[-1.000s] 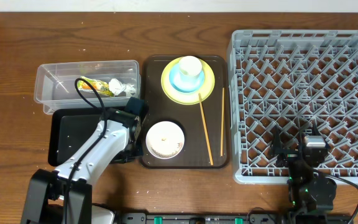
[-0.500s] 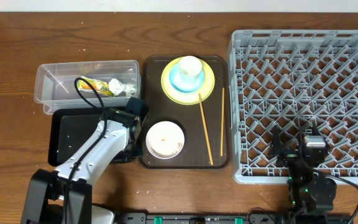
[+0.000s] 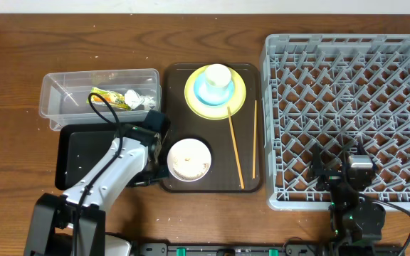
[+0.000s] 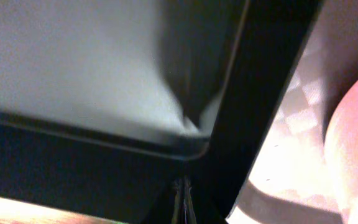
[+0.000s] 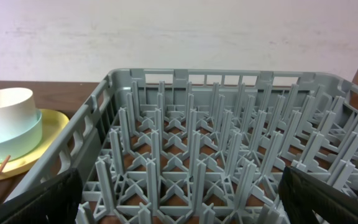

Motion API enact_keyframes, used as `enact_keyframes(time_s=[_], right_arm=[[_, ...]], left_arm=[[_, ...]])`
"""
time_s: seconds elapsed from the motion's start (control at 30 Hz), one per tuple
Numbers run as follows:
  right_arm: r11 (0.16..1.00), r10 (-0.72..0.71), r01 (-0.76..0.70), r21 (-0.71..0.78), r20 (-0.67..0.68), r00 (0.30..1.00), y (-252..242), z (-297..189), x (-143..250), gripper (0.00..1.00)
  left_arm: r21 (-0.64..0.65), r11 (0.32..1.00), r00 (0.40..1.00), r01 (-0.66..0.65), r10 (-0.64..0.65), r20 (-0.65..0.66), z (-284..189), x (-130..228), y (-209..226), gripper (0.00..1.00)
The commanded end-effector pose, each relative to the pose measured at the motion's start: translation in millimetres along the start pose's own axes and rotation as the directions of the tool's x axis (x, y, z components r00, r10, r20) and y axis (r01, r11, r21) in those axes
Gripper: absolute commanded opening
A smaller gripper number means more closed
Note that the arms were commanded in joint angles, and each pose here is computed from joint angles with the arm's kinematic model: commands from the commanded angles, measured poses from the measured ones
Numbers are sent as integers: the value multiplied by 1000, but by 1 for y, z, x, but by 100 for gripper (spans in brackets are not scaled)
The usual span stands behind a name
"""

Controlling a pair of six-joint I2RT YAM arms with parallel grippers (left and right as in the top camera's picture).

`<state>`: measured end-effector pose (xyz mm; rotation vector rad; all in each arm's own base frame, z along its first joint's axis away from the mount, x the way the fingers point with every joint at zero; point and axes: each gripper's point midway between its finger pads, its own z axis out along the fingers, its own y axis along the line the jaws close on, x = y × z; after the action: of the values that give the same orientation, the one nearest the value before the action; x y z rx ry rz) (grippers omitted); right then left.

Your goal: Sort waste into correct bins and load items into the dishwasher rack

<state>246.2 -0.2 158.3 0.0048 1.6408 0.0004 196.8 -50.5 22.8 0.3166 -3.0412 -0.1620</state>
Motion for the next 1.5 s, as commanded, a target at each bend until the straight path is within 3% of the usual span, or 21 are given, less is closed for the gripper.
enact_keyframes(time_s=[0.0, 0.3, 0.57, 0.83, 1.47], right_arm=[[1000, 3, -3, -8, -6, 1000, 2, 0, 2, 99], [1000, 3, -3, -8, -6, 1000, 2, 0, 2, 99], [1000, 3, -3, -8, -6, 1000, 2, 0, 2, 99], [1000, 3, -3, -8, -6, 1000, 2, 0, 2, 99], [1000, 3, -3, -8, -6, 1000, 2, 0, 2, 99]], left_arm=[[-15, 1000, 999, -12, 12, -42, 5, 10, 5, 6], [-63, 997, 999, -32, 33, 4, 4, 1, 13, 6], [6, 999, 983, 33, -33, 182, -8, -46, 0, 6], [61, 996, 911, 63, -83, 405, -20, -99, -12, 6], [136, 990, 921, 45, -93, 378, -19, -96, -26, 6]])
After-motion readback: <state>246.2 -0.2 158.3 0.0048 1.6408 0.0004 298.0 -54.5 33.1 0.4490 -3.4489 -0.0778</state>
